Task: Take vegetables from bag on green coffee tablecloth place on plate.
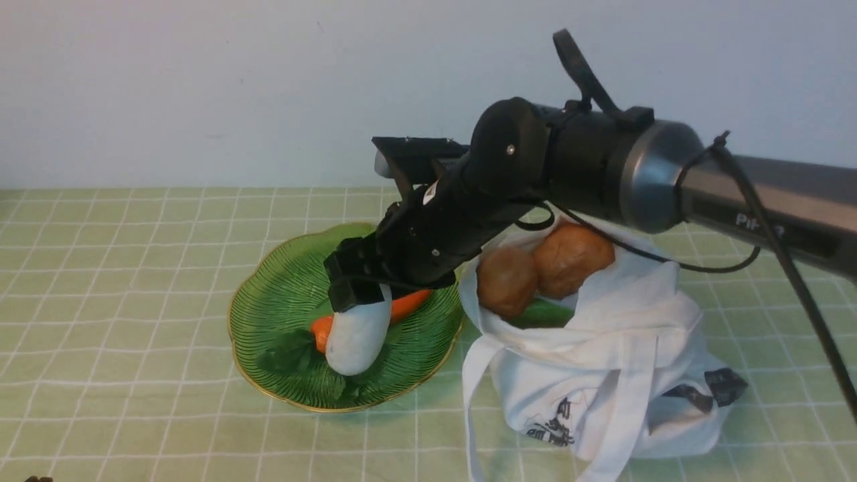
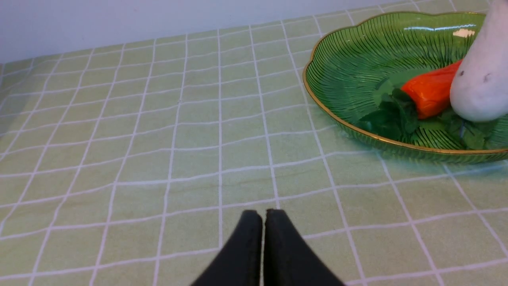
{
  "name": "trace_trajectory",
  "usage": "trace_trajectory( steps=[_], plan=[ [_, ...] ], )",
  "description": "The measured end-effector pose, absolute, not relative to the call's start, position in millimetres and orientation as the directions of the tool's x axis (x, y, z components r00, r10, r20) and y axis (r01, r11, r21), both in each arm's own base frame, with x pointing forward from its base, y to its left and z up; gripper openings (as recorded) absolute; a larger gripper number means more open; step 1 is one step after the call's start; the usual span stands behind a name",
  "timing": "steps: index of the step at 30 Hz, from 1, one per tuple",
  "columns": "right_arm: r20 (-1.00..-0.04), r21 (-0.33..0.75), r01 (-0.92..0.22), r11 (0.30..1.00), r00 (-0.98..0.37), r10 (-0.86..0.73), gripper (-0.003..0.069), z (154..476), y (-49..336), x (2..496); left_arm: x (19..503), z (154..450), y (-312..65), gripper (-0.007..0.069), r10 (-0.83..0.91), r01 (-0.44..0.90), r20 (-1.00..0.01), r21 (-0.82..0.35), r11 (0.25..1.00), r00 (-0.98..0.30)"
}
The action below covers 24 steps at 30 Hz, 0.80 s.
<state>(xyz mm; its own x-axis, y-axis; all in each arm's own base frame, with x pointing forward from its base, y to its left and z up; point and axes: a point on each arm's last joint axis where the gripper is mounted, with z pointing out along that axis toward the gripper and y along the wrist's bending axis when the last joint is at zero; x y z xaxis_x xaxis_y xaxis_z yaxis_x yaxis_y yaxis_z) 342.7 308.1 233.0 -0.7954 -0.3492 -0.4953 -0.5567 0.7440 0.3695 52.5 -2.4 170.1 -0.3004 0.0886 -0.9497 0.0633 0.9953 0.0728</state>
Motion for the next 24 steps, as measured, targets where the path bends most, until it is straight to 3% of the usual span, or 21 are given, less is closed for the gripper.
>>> trace_trajectory(
  steps=[7,16,20,22,24],
  plan=[
    [-0.534,0.176,-0.628,0.758,-0.708,-0.463,0.0675,249,299,352,52,170,-2,-0.0005,0.089,0.063,-0.95,0.073,0.995,-0.3],
    [-0.55,0.037,-0.625,0.78,-0.664,-0.506,0.0691,319,289,357,52,170,-2,-0.0005,0.089,0.063,-0.95,0.073,0.995,-0.3],
    [-0.584,-0.001,-0.588,0.809,-0.656,-0.478,0.0652,359,279,354,52,170,-2,-0.0005,0.089,0.063,-0.95,0.073,0.995,-0.3],
    [-0.639,-0.037,-0.573,0.819,-0.617,-0.46,0.058,385,271,350,52,170,-2,-0.0005,0.089,0.063,-0.95,0.073,0.995,-0.3],
    [-0.686,-0.074,-0.552,0.831,-0.576,-0.444,0.0458,412,258,340,52,170,-2,-0.0005,0.089,0.063,-0.95,0.073,0.995,-0.3]
  ],
)
